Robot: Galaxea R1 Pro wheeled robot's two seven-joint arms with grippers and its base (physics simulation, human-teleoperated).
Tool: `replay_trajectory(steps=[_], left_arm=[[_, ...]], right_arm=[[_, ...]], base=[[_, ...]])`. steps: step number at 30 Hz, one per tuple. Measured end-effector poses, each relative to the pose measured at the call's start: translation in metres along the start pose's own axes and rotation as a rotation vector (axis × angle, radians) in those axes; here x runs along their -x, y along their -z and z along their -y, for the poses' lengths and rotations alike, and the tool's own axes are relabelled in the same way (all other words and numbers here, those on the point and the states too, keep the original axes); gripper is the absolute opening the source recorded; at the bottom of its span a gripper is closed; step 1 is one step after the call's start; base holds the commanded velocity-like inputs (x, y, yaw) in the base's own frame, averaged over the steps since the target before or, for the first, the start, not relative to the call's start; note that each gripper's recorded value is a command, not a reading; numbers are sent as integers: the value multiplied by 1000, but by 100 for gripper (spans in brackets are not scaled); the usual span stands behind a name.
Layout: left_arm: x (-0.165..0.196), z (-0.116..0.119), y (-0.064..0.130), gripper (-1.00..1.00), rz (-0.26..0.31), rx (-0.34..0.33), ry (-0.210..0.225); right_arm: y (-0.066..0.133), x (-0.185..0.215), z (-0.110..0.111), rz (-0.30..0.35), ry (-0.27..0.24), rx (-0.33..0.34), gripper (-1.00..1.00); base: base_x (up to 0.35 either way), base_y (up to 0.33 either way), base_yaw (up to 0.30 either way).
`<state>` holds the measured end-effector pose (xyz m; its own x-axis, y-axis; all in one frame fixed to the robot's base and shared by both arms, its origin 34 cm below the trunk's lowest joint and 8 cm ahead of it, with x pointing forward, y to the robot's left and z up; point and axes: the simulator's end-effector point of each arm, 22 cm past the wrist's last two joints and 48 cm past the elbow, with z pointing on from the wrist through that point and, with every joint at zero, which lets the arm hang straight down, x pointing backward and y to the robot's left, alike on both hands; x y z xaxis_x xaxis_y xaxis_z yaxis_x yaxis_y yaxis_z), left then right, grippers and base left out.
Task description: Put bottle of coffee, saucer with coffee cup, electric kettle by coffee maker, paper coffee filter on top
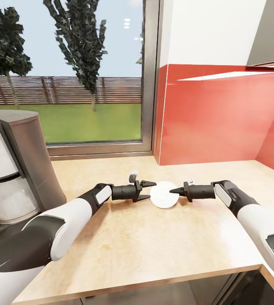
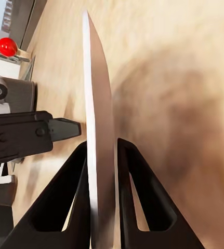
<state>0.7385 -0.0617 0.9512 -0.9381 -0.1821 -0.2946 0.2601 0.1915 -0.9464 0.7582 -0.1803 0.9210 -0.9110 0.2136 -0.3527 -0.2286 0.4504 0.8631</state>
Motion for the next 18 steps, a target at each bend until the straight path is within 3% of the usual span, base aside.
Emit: replay_trajectory(steps=[7,14,18], left_arm=[[1,2,0,100,2,-5,-4],[16,40,0,100,22,-105,-68],[16,64,4,100,22,-210,-79]], right_arm=[[0,0,0,0,0,0,-100],[0,0,1,0,-2,-2,-100],[1,0,1,1,-2,-2,-100]], base=[[0,0,0],[0,0,0],[0,0,0]])
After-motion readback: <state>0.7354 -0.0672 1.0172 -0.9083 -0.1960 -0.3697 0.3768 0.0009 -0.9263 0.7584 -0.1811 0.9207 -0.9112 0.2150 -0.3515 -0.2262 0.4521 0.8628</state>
